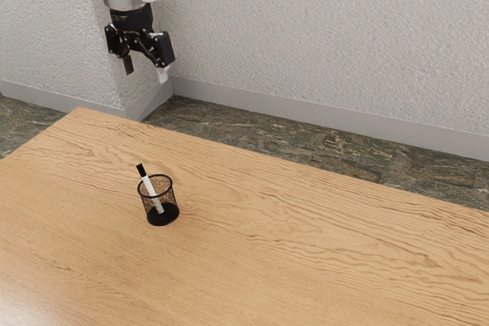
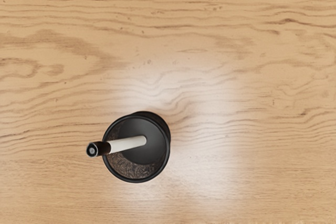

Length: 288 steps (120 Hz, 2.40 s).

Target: Take the marker out of the pen holder and place it to the left of the pen holder.

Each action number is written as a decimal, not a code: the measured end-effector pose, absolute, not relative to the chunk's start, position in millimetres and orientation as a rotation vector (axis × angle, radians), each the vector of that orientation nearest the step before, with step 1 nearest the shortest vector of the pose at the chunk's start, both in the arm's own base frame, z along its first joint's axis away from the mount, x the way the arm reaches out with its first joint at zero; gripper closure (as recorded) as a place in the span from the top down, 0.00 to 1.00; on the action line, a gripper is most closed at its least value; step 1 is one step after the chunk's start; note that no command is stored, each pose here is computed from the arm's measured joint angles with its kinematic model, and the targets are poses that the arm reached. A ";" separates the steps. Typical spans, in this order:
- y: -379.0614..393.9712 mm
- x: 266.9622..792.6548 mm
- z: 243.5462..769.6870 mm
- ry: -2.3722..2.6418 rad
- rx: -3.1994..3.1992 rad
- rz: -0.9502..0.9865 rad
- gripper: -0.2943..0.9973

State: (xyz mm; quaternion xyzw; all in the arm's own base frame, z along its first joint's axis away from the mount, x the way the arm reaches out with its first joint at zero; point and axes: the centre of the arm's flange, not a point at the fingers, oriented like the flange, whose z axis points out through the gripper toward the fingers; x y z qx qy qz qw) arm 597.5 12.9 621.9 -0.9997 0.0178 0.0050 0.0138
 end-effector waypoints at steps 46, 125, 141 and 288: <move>-10.1 669.7 519.9 0.088 -3.117 0.050 0.77; 48.0 714.8 404.5 -0.896 -3.066 0.037 0.77; 45.7 711.2 410.6 -1.037 -3.038 0.080 0.77; 143.1 698.8 331.8 -1.473 -2.826 0.263 0.77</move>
